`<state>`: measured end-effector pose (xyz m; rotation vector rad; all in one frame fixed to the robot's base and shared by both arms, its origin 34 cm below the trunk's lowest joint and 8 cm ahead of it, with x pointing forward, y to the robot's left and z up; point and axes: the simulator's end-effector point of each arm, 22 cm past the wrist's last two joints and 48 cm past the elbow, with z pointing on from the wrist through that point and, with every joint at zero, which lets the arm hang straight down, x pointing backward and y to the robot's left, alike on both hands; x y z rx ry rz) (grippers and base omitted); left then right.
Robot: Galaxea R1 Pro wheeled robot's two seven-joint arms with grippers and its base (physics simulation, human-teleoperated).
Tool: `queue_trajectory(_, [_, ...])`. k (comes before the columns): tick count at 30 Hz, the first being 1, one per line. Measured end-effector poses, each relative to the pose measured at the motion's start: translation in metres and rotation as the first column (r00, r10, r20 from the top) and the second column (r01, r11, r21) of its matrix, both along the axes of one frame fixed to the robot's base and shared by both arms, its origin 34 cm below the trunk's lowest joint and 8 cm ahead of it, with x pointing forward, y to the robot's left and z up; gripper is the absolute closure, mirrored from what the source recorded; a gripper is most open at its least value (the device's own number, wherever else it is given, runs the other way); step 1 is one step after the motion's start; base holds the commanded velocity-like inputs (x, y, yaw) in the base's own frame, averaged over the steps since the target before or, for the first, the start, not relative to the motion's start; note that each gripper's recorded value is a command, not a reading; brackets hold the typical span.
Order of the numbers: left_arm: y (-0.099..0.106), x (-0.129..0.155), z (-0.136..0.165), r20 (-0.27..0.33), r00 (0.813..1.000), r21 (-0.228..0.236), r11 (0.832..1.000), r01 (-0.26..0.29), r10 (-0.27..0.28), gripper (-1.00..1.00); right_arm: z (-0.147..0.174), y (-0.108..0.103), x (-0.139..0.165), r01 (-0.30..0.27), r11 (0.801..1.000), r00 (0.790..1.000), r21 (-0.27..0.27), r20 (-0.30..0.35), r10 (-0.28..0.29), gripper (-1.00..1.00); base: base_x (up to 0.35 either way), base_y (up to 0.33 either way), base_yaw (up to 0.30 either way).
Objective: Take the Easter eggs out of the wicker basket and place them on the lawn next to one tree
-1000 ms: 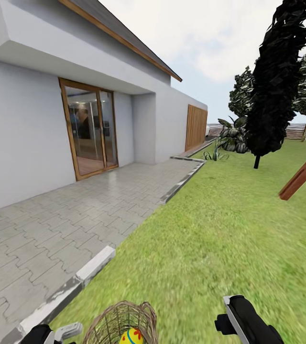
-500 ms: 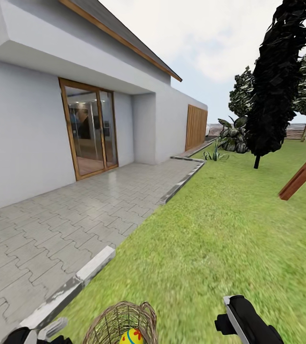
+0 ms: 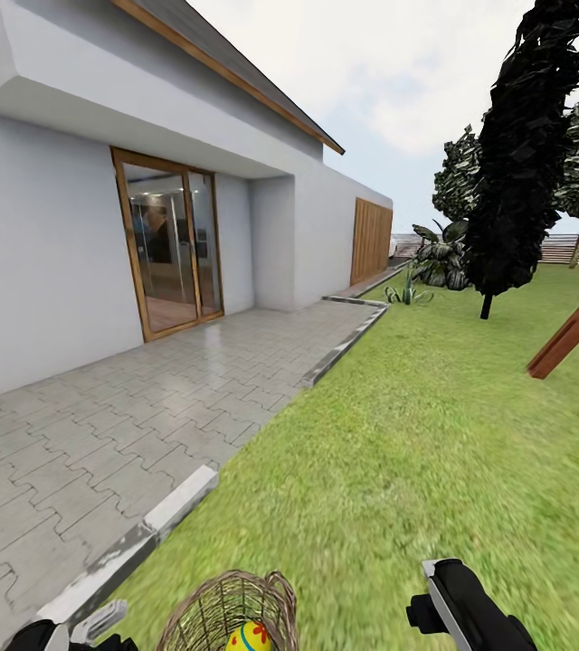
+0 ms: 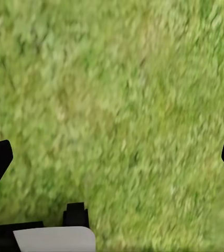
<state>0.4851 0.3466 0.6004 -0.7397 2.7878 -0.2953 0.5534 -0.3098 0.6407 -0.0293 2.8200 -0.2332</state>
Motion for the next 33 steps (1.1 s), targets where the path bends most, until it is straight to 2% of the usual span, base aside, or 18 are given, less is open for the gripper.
queue_trajectory(33, [-0.002, -0.004, -0.054, 0.001, 1.0, -0.006, 1.0, 0.002, -0.002, -1.0, -0.053, 0.0, -0.004, 0.0, 1.0, 1.0, 0.0, -0.001, 0.0, -1.0, 0.0, 0.0, 0.0])
